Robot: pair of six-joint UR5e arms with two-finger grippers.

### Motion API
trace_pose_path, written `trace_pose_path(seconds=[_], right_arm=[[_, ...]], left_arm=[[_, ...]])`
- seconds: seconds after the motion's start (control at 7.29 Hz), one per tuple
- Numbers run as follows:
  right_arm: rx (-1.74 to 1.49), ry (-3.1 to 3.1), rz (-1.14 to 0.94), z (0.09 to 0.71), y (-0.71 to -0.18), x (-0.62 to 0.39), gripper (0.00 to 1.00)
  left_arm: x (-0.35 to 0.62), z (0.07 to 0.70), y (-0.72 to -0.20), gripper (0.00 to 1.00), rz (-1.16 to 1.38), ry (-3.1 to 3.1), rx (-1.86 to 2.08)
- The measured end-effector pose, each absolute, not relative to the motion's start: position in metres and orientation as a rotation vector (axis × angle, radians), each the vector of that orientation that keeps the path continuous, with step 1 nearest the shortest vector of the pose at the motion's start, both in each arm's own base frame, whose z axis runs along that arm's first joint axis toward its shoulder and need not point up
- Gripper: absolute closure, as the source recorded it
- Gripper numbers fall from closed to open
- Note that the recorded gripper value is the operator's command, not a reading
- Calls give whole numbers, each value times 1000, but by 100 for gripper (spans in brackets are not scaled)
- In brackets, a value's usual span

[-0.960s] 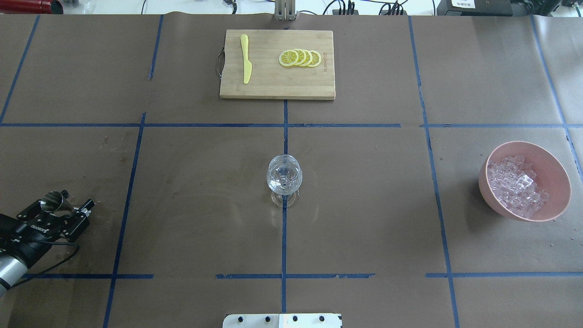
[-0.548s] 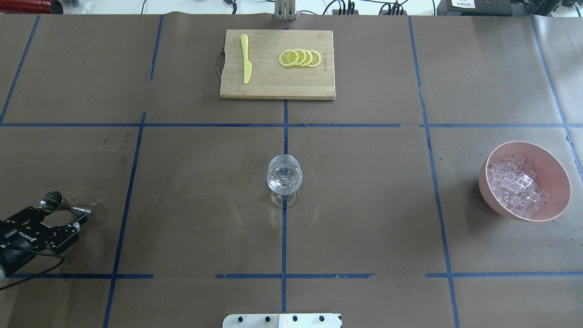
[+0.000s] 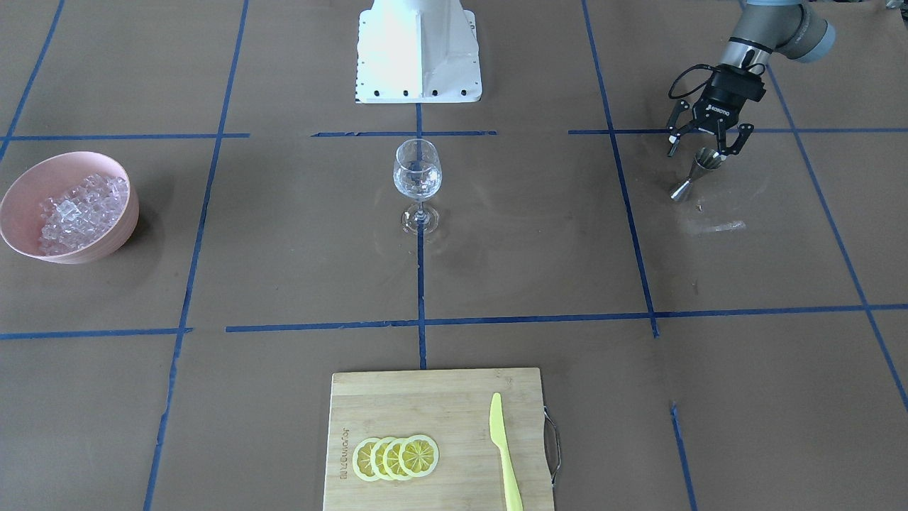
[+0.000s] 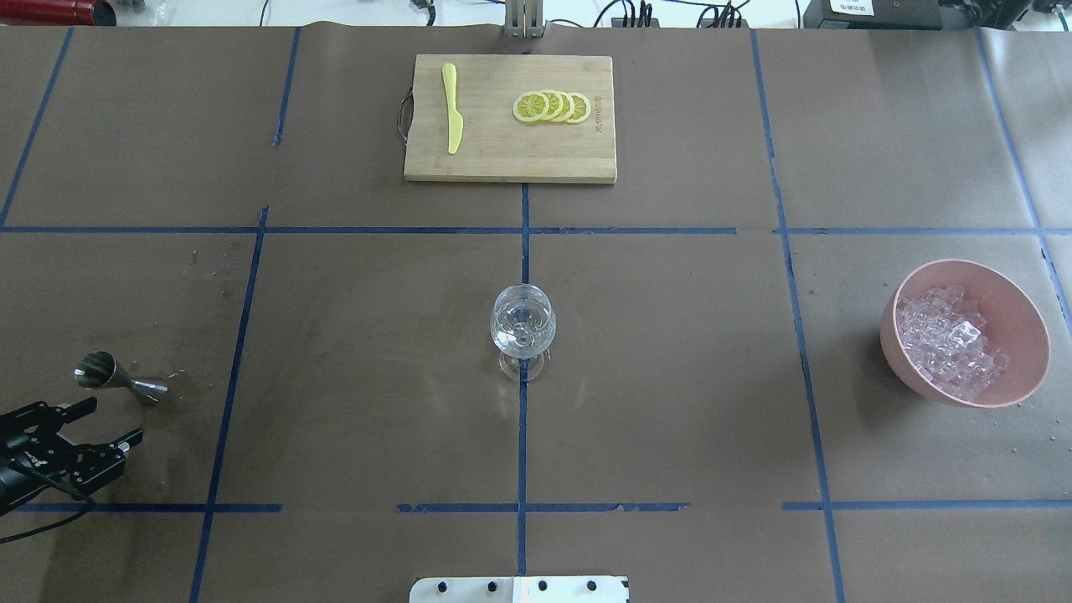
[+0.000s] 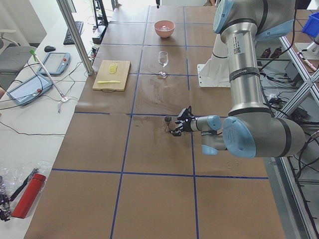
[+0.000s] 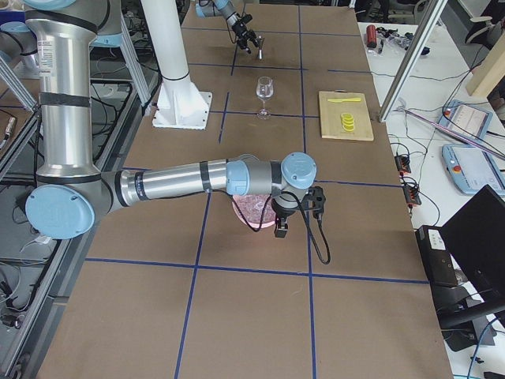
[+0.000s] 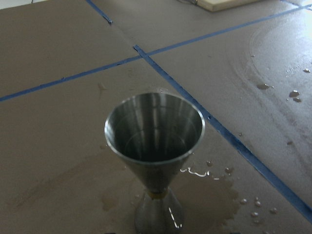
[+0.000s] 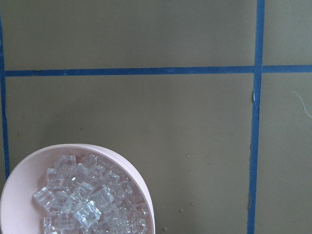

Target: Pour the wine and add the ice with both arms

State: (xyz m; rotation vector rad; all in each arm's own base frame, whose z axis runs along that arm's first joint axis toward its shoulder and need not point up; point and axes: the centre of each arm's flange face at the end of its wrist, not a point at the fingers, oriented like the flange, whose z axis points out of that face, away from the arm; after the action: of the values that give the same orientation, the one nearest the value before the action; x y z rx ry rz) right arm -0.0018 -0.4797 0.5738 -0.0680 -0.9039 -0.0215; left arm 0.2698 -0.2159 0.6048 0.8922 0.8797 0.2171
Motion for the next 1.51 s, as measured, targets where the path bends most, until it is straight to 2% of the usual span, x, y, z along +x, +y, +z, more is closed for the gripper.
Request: trace_pose_path(seconds=[0.55, 1.1, 1.23, 1.37, 1.51], right_arm=[[-55, -925, -39, 562, -478, -7, 0], [-30, -914, -111, 477, -452, -87, 0], [8, -909, -137, 474, -440, -100, 0], [63, -901, -165, 476, -430, -113, 0], [109, -889, -182, 476, -424, -128, 0]], left_arm=[[181, 627, -230, 16, 173, 724, 868], [137, 618, -280, 16, 77, 861, 750], [126, 613, -305, 13, 95, 910, 731], [114, 607, -331, 0, 116, 953, 696], [104, 601, -349, 0, 126, 992, 659]])
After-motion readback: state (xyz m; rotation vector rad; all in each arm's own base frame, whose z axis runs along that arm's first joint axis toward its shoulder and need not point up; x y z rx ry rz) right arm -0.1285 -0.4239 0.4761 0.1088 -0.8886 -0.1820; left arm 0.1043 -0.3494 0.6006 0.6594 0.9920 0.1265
